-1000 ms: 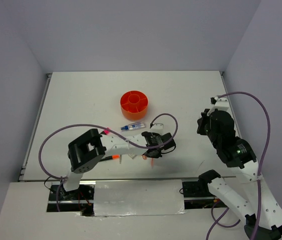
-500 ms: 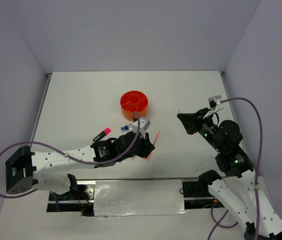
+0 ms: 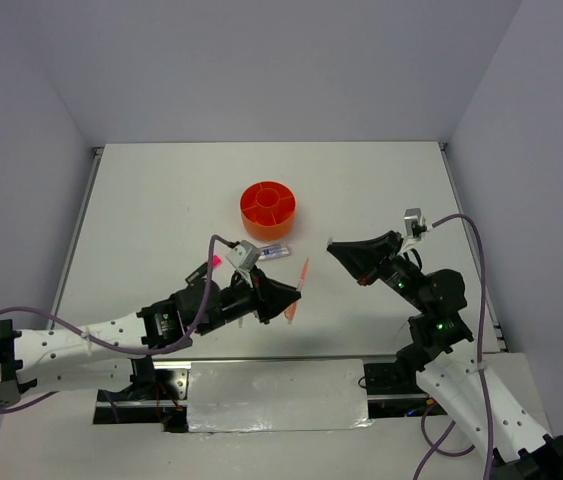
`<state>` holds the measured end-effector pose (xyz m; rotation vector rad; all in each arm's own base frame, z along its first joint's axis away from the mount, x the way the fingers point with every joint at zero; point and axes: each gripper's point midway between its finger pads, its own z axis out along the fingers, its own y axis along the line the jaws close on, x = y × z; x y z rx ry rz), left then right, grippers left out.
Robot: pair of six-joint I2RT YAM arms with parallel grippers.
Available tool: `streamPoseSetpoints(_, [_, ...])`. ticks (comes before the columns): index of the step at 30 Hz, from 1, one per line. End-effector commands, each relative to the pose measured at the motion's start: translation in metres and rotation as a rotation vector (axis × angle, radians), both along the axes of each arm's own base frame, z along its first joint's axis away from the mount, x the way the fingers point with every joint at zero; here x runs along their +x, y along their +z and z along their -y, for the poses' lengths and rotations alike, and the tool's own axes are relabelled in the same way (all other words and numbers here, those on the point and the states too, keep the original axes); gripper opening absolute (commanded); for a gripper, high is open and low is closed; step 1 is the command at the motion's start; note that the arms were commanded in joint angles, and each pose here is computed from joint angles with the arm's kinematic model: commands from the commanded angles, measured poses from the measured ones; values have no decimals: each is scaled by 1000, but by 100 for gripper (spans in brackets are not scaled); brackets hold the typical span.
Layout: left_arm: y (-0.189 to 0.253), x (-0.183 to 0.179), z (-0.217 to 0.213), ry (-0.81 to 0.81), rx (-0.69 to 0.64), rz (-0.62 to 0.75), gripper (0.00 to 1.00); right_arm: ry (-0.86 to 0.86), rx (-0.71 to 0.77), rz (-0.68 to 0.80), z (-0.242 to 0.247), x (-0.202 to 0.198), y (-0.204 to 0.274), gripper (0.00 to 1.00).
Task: Sort the stationery into containers
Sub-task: Close the pen cap on the pen.
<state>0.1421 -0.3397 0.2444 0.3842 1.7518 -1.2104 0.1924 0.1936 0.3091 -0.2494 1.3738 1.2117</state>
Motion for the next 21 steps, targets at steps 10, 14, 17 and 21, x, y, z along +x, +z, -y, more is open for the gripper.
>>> streamPoseSetpoints(10, [32,-12,-4,-55,-179,87,3,145,239,194,-4,-37,49,0])
streamPoseSetpoints(14, [36,-16,-4,-72,-200,96,3,177,246,192,-16,-43,50,0])
streamPoseSetpoints(17, [36,-16,-4,-73,-204,98,3,159,234,186,-23,-40,48,0])
streamPoseSetpoints(21, [37,-17,-7,-72,-208,101,3,166,220,170,-34,-39,42,0])
